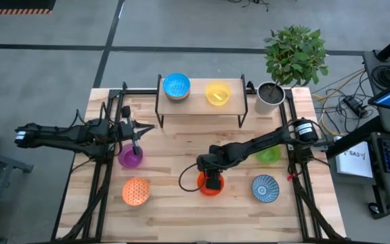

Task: Place and stack bowls onto a shelf
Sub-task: Stack the orange bowl on top of the light yellow bowl on the shelf

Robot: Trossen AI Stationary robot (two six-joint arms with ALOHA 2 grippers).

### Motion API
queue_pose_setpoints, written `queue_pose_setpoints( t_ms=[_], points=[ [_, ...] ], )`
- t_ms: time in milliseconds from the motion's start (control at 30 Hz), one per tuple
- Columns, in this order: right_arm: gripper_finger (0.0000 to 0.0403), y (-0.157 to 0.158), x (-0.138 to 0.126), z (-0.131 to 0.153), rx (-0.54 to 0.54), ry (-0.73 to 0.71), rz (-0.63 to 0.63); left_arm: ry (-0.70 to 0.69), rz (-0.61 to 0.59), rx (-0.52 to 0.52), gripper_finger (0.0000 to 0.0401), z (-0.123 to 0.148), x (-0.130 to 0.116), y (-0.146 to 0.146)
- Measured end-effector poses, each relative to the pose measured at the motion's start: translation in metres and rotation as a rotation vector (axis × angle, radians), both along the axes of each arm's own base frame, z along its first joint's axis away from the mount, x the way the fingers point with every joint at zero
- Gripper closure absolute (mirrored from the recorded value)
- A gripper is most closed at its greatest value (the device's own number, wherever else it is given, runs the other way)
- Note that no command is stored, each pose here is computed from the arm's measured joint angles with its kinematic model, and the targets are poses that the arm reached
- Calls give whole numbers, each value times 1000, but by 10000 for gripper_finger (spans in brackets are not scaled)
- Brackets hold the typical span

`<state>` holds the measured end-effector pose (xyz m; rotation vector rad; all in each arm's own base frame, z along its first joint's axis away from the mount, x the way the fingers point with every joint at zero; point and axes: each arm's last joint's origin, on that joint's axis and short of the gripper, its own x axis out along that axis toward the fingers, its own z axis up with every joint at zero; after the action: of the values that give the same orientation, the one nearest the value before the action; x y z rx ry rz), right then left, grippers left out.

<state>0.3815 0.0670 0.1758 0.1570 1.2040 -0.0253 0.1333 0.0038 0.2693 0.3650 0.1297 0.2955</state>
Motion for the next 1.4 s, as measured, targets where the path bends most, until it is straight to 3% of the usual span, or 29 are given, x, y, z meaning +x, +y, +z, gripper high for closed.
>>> queue_pose_setpoints(
  t_ms=[167, 367, 533, 700, 867, 1067, 1233, 1400],
  points=[
    [383, -1, 1, -3, 7, 8, -17, -10, 0, 2, 401, 1, 0, 0],
    [394, -4, -1, 9, 29, -18, -28, -8, 0, 5, 401, 1, 0, 0],
    [394, -20, -1, 40, 76, -93, -45, -8, 0, 5, 401, 1, 0, 0],
    [394, -48, -3, 93, 73, -241, -98, -7, -1, 17, 401, 1, 0, 0],
    [394, -88, -13, 145, 5, -396, -265, -6, -2, 22, 401, 1, 0, 0],
    [394, -141, -44, 193, -135, -527, -651, -7, -2, 22, 401, 1, 0, 0],
    [394, -178, -80, 217, -223, -573, -822, -7, -2, 22, 401, 1, 0, 0],
    [394, -210, -102, 216, -263, -512, -936, -7, -2, 23, 401, 1, 0, 0]
  ],
)
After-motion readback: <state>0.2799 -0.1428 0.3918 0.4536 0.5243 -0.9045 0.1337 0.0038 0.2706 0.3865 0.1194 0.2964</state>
